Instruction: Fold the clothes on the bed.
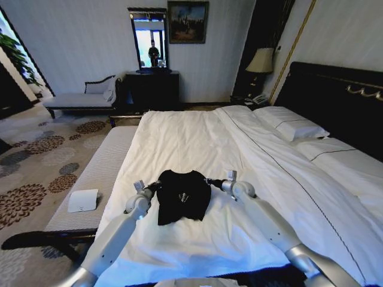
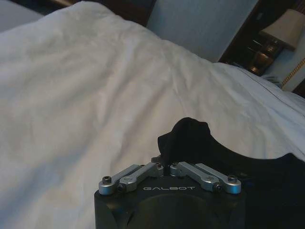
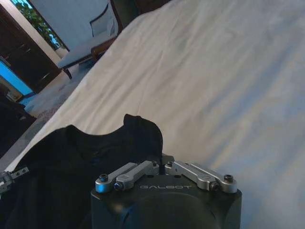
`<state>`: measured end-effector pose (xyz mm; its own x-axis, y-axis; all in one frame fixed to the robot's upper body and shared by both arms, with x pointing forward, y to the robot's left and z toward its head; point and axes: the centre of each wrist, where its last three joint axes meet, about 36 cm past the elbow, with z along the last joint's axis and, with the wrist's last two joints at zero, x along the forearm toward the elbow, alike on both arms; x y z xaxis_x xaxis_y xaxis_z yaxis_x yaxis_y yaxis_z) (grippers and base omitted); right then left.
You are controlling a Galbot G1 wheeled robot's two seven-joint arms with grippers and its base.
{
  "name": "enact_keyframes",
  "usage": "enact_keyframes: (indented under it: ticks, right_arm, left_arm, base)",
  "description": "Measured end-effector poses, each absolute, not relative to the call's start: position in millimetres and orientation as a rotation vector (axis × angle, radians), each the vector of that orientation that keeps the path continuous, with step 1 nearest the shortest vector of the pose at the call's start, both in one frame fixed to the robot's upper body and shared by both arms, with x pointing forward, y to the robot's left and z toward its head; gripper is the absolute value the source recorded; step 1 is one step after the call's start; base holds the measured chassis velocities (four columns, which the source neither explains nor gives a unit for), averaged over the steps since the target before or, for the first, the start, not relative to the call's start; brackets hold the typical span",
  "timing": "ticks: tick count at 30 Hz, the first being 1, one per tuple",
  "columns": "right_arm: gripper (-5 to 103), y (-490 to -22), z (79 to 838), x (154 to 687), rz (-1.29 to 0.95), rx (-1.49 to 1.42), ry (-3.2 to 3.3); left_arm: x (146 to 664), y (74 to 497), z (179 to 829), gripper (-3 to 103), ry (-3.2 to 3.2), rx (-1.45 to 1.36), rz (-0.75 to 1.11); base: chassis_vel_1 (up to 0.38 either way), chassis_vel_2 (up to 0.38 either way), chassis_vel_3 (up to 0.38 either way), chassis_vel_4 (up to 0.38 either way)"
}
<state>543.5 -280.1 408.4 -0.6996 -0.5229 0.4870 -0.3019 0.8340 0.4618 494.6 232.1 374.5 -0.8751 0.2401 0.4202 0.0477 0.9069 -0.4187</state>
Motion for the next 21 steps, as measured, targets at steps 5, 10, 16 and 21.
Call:
enact_keyframes:
  ticks: [5, 10, 16, 21]
  right_arm:
    - [0, -272, 429, 548, -0.464, 0.603, -2.432]
    - [0, -274, 459, 556, -0.477, 0.612, -2.488]
    - [0, -282, 502, 560, -0.488, 0.637, -2.569]
    - [0, -284, 532, 559, -0.493, 0.659, -2.635]
  left_arm:
    - [503, 234, 400, 1, -2.644, -0.242, 0.537]
    - [516, 232, 437, 1, -2.703, -0.298, 0.525]
    - [526, 233, 483, 1, -2.766, -0.366, 0.503]
    - [529, 234, 520, 1, -2.811, -0.416, 0.489]
  base:
    - [0.0, 0.0, 0.0, 0.0]
    - [0.0, 0.0, 0.0, 0.0]
    - [0.0, 0.0, 0.0, 0.0]
    - [0.0, 0.0, 0.0, 0.0]
